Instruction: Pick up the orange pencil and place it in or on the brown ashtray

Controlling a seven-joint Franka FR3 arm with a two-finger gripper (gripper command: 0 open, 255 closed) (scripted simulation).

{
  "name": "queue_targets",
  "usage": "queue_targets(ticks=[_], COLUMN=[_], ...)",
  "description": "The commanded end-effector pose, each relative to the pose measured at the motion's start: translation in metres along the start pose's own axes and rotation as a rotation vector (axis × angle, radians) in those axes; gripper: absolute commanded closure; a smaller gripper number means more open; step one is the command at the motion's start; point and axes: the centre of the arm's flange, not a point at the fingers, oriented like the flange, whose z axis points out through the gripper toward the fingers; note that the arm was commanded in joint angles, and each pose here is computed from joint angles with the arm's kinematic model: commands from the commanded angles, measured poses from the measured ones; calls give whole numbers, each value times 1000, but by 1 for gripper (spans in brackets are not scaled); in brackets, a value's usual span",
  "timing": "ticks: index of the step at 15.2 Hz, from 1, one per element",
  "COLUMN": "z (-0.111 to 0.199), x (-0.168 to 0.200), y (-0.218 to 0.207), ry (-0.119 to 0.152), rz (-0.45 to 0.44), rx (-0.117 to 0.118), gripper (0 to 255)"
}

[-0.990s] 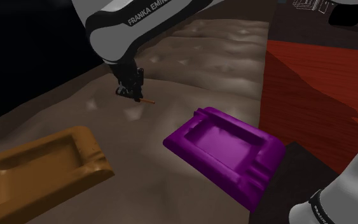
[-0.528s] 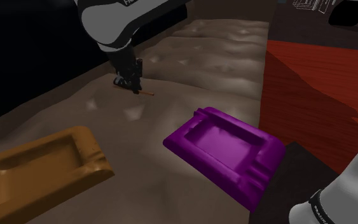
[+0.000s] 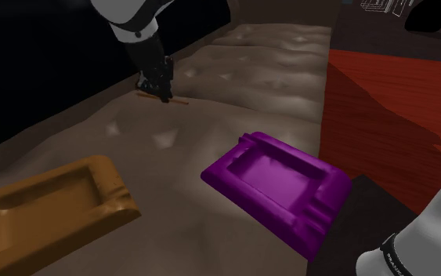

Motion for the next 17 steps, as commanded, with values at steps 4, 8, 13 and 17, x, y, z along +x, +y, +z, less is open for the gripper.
queue_targets(ticks=[4, 8, 13, 17], z=[-26, -46, -65, -80], x=[-1, -3, -4, -6], y=[6, 10, -12, -63], ry=[-1, -1, -1, -1], rz=[0, 0, 0, 0], rx=[0, 0, 0, 0], gripper=[255, 255, 255, 255])
